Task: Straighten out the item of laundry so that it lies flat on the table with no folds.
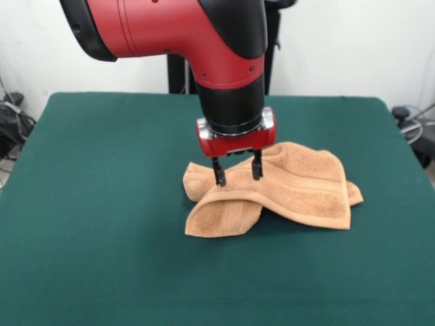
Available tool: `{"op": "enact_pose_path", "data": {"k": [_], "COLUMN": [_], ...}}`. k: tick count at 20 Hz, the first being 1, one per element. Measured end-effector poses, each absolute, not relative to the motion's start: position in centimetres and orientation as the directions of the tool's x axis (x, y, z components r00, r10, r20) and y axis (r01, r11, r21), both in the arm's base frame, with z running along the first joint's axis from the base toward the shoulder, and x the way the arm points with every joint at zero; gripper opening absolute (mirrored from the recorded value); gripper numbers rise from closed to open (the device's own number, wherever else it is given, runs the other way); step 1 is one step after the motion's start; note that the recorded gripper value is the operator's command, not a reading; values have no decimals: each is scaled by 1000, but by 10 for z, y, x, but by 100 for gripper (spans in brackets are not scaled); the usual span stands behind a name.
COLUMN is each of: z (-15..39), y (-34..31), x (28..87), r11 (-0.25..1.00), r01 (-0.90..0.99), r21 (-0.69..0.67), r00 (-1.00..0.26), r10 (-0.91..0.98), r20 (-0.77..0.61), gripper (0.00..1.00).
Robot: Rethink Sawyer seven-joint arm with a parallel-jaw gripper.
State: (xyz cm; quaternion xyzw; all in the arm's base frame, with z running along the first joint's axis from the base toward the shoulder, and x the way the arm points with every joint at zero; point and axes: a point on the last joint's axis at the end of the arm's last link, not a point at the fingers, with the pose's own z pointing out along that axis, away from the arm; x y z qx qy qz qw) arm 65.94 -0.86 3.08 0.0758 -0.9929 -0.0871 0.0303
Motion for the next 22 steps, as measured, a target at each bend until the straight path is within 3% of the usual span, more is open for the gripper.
{"op": "enact_pose_path", "data": {"k": [22], "z": [26], "y": [-10], "x": [661], "r11": [974], "r01": [-165], "r21": [157], "r00": [-986], "r10": [-169], "r20": [9], "gripper": [100]}}
